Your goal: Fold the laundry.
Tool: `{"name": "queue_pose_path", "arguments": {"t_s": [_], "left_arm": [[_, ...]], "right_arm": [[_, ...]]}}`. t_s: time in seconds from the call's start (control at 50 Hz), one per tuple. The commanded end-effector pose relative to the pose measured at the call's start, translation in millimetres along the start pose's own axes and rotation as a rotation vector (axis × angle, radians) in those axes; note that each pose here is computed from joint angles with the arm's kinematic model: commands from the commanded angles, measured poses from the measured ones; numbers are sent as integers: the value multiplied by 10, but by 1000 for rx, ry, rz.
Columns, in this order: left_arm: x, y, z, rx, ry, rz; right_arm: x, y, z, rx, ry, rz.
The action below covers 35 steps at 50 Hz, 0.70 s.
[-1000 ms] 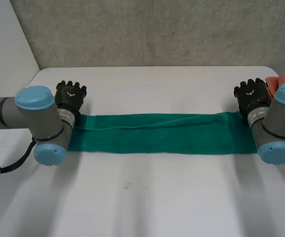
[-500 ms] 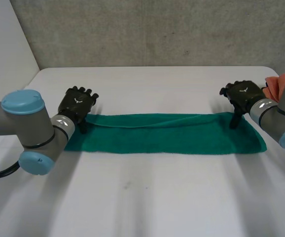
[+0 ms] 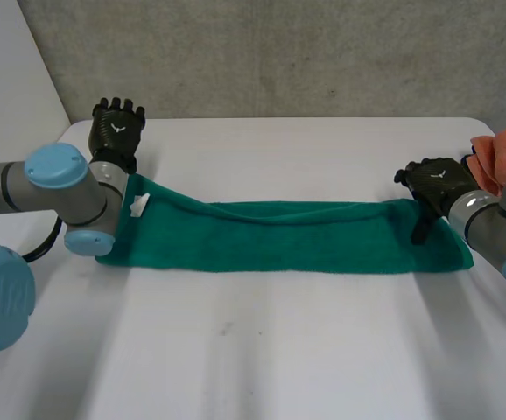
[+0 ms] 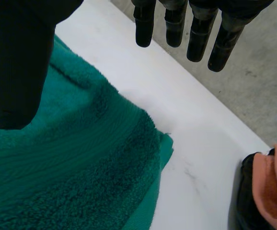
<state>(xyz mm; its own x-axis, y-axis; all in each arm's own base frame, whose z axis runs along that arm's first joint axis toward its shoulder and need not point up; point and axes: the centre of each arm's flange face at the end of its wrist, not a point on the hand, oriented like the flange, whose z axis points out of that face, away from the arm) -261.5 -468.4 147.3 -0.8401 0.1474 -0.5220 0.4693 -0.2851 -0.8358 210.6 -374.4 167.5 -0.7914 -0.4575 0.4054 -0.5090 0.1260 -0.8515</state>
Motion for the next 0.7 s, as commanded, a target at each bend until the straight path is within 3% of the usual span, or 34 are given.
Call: {"name": "queue_pose_path", "arguments": {"t_s": [0.02,0.18,0.28,0.7], "left_arm": [[-41,-239,-343,-46,50,-9],[177,-350,-742,-92,163,-35],[431,-369,-931,-72,303,-53],[1085,-420,-695,84,448,-137]], "right_arm": [[-56,64,-209,-23,-17,9],[-47,241,-365,-71,-35,33],[-54,210,-362,-52,-47,32],[-157,368,-322,-80,-59,39]]}}
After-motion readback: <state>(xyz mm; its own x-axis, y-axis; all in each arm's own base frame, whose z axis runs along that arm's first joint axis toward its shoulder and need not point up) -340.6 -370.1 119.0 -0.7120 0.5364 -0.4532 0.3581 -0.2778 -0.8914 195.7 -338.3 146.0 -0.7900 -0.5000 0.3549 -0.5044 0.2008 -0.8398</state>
